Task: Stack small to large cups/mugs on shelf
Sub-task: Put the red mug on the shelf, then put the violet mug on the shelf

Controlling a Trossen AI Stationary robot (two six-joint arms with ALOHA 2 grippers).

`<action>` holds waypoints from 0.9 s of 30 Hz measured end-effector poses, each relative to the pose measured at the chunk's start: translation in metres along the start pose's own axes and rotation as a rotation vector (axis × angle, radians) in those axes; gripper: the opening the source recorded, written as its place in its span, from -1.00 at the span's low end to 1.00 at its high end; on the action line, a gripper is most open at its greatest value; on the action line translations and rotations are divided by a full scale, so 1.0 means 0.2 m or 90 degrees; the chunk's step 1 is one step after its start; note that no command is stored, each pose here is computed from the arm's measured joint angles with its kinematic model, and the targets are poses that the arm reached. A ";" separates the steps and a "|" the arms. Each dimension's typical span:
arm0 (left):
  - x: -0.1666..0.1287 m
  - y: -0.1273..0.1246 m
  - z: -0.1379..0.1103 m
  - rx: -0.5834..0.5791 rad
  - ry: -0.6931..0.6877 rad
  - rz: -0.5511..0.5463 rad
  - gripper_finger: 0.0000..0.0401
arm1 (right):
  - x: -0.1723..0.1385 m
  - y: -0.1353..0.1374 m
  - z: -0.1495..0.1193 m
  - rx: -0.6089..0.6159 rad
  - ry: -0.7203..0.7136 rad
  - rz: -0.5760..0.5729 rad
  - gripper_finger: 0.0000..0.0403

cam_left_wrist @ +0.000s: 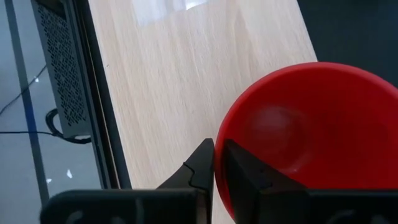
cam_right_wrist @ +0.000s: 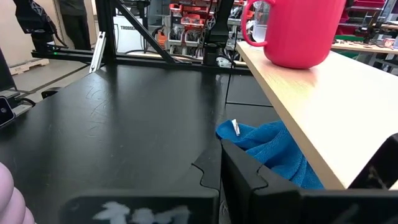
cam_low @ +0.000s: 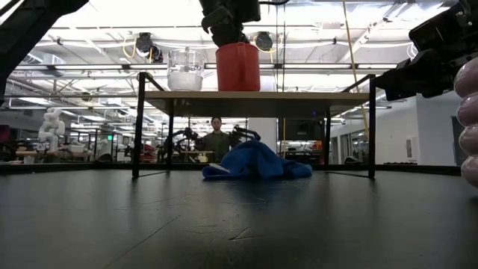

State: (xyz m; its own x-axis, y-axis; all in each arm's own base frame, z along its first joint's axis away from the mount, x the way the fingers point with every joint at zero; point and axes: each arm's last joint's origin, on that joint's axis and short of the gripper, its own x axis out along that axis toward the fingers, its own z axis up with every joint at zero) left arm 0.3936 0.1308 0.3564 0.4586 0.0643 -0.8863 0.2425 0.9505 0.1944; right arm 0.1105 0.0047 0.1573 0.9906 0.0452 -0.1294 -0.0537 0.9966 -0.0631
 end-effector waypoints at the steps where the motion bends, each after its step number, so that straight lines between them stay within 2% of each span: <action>1: 0.00 0.00 0.00 -0.002 0.000 0.000 -0.84 | 0.00 0.00 0.00 0.000 0.000 0.000 -1.00; 15: 0.00 0.02 0.00 -0.020 -0.016 0.002 -0.82 | 0.00 0.00 0.00 0.000 0.002 0.000 -1.00; 27: -0.01 0.06 -0.02 -0.033 -0.029 -0.008 -0.42 | 0.00 0.00 -0.01 0.009 0.007 0.001 -1.00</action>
State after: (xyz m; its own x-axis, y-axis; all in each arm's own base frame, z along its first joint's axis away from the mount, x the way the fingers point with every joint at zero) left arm 0.3910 0.1428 0.3588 0.4940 0.0397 -0.8685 0.2040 0.9658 0.1602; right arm 0.1103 0.0047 0.1561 0.9890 0.0456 -0.1408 -0.0529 0.9974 -0.0482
